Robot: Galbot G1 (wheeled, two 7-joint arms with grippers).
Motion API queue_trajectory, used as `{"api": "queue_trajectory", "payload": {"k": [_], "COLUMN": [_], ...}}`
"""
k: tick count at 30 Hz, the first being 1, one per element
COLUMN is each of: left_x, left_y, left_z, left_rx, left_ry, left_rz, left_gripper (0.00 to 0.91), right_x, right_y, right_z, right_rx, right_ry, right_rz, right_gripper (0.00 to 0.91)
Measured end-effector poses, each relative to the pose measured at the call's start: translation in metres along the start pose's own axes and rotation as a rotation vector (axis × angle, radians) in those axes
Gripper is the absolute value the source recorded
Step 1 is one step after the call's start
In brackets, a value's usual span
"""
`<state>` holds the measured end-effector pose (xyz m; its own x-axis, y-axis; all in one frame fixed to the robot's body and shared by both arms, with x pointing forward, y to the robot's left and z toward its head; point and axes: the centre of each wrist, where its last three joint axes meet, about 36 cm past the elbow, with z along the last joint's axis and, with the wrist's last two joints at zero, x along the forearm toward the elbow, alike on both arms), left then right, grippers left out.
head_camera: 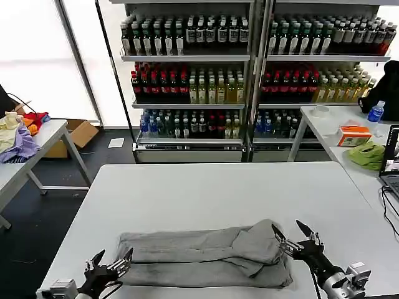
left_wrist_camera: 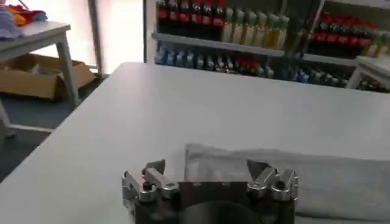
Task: Fold and organize the clothes.
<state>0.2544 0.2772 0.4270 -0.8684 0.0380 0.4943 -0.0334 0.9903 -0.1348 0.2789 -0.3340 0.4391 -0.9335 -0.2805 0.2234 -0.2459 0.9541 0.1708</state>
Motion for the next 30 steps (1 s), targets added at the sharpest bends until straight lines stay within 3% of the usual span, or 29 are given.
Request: {"api": "queue_trajectory", "payload": {"k": [3,4,5,6,7,8,10,22,30], "left_x": [-0.008,-0.011,-0.013,-0.014,-0.016,-0.017,-0.019,-0.023,-0.029], "left_y": [-0.007,-0.009,-0.012,-0.014,-0.016,-0.017,-0.02,-0.036,-0.036], "left_z": [0.01,0.013,0.017,0.02,0.023,0.027,0.031,0.052,0.051], "left_rx": [0.013,0.016,0.019,0.023,0.025,0.025,0.026,0.038,0.052], "left_ry": [0.003,0.005,0.01,0.014,0.017,0.02,0.021,-0.003,-0.042], "left_rz": [-0.017,-0.021,-0.024,-0.026,-0.028,-0.03,-0.036,-0.026,-0.014], "left_gripper": [0.907,0.856,0.746,0.453,0.363,0.171,0.02,0.01,0.01], "right_x": [0.001,0.001,0.002,0.002,0.001,0.001,0.002,0.003,0.0], "right_y": [-0.002,-0.002,-0.003,-0.003,-0.003,-0.003,-0.004,-0.003,-0.004], "right_z": [0.0,0.0,0.001,0.001,0.0,0.0,0.0,-0.001,-0.005], "right_rx": [0.005,0.006,0.007,0.008,0.009,0.01,0.01,-0.005,-0.002], "right_ry": [-0.011,-0.013,-0.015,-0.018,-0.021,-0.024,-0.029,-0.043,-0.05], "right_rz": [-0.001,-0.001,-0.002,-0.004,-0.005,-0.006,-0.009,-0.005,-0.011], "right_gripper": [0.907,0.907,0.907,0.907,0.907,0.907,0.907,0.907,0.907]}}
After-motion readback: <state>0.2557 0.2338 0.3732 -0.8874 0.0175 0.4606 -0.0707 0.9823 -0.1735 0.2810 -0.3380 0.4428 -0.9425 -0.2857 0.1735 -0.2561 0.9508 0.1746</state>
